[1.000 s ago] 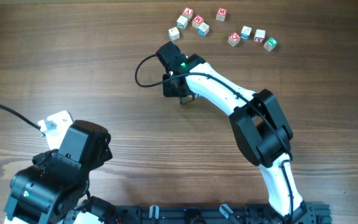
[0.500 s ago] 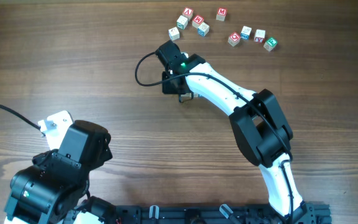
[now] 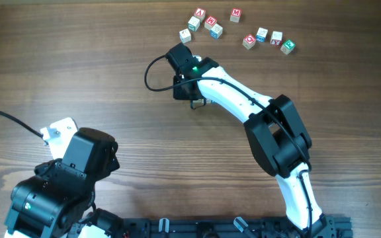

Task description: Form a horizontal line

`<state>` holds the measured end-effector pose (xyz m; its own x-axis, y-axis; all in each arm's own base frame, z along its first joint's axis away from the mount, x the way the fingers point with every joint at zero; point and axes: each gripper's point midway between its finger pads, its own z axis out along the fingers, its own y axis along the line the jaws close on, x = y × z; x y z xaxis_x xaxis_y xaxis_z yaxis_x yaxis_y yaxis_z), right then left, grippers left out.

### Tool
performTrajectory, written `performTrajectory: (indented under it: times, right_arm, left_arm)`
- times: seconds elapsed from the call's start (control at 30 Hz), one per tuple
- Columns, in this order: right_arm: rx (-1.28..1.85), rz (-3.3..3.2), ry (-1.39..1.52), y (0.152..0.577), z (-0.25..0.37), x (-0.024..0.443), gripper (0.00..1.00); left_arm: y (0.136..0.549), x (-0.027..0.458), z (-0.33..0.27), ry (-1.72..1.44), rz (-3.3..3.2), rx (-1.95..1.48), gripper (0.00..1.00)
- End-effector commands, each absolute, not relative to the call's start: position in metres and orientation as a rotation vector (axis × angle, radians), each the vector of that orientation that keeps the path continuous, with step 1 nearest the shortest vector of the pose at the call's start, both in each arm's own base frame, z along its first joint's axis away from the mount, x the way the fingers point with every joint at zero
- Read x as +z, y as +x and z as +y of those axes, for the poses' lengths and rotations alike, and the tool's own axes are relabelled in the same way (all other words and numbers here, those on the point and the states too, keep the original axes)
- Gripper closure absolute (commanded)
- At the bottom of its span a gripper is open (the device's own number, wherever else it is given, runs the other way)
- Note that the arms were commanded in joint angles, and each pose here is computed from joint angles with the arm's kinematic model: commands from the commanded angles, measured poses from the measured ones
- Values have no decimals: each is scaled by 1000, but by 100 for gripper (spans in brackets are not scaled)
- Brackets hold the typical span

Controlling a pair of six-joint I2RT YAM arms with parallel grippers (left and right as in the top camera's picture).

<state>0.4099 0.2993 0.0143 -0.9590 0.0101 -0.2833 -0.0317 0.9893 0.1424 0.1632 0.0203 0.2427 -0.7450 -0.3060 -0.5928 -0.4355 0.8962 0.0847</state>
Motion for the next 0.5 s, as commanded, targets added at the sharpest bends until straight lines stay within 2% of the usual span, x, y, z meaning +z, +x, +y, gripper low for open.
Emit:
performTrajectory:
  times: [0.0,0.47]
  right_arm:
    - [174,2828,47,420,293,13,95]
    - [156,2816,83,422,291,14,95]
  left_arm:
    - [163,243,21,-555,2459,286,0]
    - [163,243,21,-555,2459,286,0]
